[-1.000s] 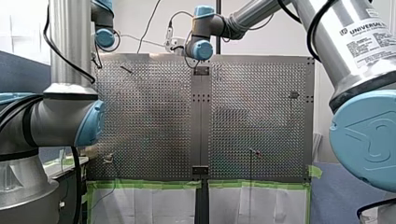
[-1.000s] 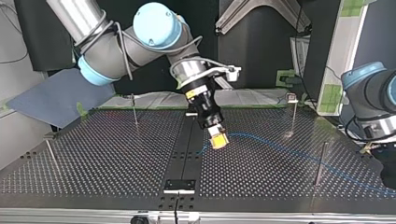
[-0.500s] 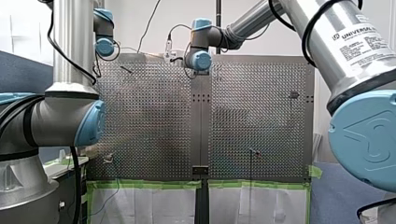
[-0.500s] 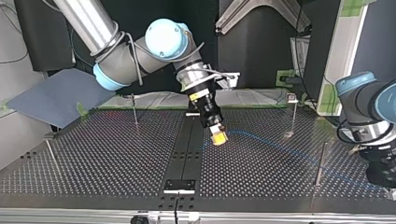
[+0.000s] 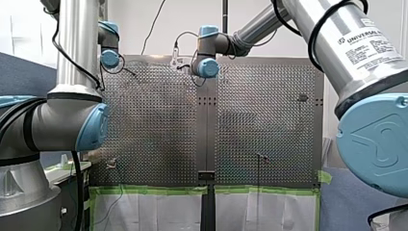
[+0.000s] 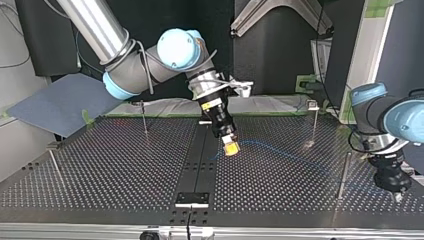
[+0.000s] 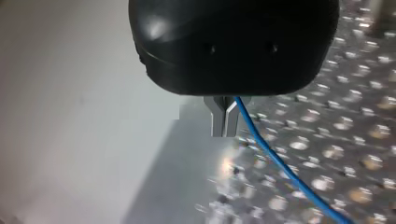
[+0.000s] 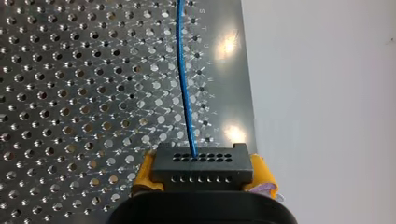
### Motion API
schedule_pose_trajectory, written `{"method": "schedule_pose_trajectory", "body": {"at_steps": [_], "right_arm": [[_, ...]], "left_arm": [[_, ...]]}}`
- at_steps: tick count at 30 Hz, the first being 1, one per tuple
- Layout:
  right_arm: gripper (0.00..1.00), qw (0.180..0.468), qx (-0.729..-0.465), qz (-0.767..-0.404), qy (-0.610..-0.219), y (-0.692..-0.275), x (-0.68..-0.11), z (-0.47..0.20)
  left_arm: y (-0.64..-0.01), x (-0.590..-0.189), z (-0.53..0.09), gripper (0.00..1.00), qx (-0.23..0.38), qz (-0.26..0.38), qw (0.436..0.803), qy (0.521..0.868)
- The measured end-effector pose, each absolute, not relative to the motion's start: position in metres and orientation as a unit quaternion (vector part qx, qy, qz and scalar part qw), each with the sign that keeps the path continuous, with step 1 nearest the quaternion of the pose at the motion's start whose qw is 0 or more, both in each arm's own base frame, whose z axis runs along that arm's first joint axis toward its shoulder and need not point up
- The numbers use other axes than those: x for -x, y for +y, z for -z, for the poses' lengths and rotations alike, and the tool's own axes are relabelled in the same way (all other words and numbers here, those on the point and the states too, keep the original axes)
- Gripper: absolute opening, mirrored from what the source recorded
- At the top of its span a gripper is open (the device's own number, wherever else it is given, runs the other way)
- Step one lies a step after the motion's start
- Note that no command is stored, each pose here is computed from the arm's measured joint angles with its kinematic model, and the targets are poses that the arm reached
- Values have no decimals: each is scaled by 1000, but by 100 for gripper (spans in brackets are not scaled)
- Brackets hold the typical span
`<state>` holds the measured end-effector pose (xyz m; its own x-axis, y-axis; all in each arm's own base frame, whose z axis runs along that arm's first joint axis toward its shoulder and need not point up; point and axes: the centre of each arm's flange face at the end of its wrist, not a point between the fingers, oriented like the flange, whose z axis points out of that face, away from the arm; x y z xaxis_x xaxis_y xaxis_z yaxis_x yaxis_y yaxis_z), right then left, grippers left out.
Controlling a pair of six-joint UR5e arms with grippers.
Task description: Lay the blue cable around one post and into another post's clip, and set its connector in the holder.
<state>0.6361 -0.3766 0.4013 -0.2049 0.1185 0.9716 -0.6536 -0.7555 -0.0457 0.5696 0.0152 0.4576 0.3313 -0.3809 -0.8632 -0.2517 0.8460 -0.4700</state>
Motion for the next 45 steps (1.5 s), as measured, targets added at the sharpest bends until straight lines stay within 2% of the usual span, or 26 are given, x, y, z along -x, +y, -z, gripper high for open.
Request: {"method": "schedule_pose_trajectory", "body": {"at_steps": [16,29,45], "right_arm": [[0,261,-593,-722,-244,-385,-634,-380],[0,257,-614,-702,-255,-388,-632,-362],[0,260,-642,-664,-281,-399,-632,-313]], "left_arm": [[14,-567,-423,5,293,68,761,575],[11,-561,-395,9,304,95,760,566],[-6,-553,-372,9,299,101,750,581]]}}
